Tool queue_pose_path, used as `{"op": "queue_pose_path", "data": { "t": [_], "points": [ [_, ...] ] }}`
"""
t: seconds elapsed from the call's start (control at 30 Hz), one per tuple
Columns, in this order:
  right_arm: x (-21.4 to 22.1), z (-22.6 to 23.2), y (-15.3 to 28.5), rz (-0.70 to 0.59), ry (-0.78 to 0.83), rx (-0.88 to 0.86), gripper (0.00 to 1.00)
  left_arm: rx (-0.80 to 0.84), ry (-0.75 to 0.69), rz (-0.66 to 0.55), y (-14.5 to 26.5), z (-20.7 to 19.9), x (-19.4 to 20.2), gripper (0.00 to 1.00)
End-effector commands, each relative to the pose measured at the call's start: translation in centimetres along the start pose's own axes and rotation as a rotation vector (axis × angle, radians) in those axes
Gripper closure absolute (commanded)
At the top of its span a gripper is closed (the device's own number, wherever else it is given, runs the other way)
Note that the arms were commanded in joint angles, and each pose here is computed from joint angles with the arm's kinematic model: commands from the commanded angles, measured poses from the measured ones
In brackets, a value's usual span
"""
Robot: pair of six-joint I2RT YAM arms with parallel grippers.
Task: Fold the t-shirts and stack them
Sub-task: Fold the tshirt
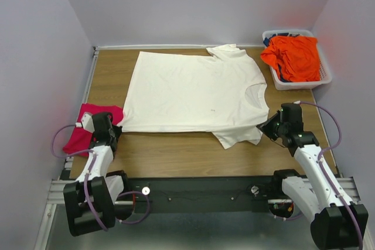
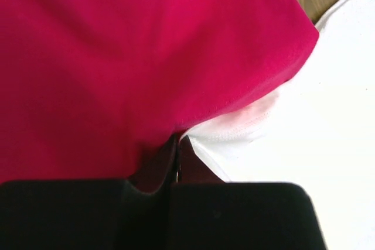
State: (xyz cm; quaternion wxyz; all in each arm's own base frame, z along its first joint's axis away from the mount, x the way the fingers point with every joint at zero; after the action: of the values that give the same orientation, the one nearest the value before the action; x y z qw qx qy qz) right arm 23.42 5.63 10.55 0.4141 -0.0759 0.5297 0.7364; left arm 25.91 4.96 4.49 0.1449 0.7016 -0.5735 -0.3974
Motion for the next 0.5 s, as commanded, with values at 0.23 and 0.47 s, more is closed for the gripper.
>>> {"op": "queue_pose_path", "data": {
  "t": [0.23, 0.47],
  "points": [
    [-1.3, 0.5, 1.1, -0.063, 0.008, -0.02, 1.0, 0.131, -0.07, -0.005, 1.1, -5.0, -1.4, 1.0],
    [-3.0, -0.2, 0.3, -0.083, -0.002, 0.078, 1.0, 0.137, -0.11, 0.058, 0.4, -6.9, 0.4, 1.0]
  ]
}}
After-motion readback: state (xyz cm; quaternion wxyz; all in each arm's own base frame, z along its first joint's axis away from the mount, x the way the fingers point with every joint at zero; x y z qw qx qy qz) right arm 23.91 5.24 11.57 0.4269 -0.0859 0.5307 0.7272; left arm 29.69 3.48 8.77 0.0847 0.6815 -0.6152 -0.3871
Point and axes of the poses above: each gripper's point midway between its finger pads, its own y axis back along the fingers, its own z axis along the line the jaws close on, x = y × z, the point moved 1 cm from there along y, back along the fingers, and after that the axes turned 15 degrees about y, right-handed, at the moved point
